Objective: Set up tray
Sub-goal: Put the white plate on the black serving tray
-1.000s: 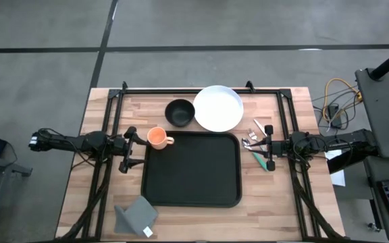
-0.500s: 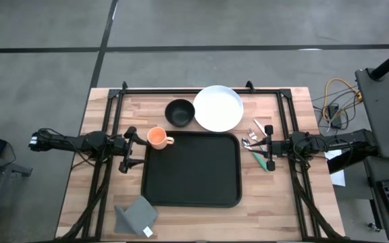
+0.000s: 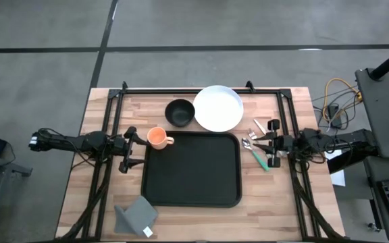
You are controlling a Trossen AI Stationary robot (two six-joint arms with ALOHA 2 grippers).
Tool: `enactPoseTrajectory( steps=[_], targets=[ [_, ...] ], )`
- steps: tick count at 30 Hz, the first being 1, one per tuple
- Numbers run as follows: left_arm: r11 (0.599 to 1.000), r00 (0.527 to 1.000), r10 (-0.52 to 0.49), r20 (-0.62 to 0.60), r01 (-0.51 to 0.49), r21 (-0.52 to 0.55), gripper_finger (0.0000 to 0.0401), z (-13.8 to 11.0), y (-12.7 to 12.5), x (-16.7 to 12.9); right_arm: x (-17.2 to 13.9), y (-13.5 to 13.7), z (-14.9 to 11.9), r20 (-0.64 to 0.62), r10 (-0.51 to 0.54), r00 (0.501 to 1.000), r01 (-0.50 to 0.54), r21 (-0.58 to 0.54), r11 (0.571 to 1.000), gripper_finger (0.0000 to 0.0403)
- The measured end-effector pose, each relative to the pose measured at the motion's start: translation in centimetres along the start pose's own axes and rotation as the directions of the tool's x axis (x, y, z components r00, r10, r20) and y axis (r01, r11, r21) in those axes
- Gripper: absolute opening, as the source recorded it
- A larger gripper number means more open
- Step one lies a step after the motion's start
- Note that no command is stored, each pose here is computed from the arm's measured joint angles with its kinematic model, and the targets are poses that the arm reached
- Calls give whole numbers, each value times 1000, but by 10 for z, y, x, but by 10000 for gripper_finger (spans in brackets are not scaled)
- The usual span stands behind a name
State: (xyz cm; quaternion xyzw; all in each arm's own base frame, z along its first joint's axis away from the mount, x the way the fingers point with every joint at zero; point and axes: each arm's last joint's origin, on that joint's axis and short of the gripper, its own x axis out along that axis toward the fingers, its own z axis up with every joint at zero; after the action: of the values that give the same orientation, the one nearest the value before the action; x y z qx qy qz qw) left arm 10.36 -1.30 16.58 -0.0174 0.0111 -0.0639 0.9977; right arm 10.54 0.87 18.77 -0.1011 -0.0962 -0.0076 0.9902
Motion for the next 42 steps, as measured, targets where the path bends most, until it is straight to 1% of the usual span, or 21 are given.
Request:
enactPoseTrajectory(
  steps=[5, 18, 22, 26, 29, 34, 38, 42],
  targets=[
    [1000, 1000, 4, -4, -4, 0, 315, 0, 0, 0, 0, 0, 1, 7, -2, 1000, 2, -48, 999, 68],
    [1000, 1000, 3, -4, -3, 0, 315, 0, 0, 0, 1, -2, 9, 54, -24, 998, 26, -41, 999, 68],
    [1000, 1000, 2, -3, -2, 0, 315, 0, 0, 0, 3, -5, 17, 47, -62, 997, 64, -49, 997, 68],
    [1000, 1000, -1, -3, 1, -1, 315, 0, 0, 0, 9, -7, 27, -8, -66, 998, 65, -73, 995, 68],
    [1000, 1000, -1, -3, 1, -2, 315, 0, 0, 0, 15, -11, 36, -94, -111, 989, 103, -90, 991, 68],
    [1000, 1000, -1, -3, 1, -1, 315, 0, 0, 0, 24, -16, 52, -216, -170, 961, 144, -130, 981, 68],
    [1000, 1000, -1, -3, 1, -1, 315, 0, 0, 0, 31, -19, 66, -289, -174, 941, 134, -151, 979, 68],
    [1000, 1000, 0, -3, 0, -1, 315, 0, 0, 0, 37, -24, 75, -357, -199, 913, 143, -177, 974, 68]
  ],
)
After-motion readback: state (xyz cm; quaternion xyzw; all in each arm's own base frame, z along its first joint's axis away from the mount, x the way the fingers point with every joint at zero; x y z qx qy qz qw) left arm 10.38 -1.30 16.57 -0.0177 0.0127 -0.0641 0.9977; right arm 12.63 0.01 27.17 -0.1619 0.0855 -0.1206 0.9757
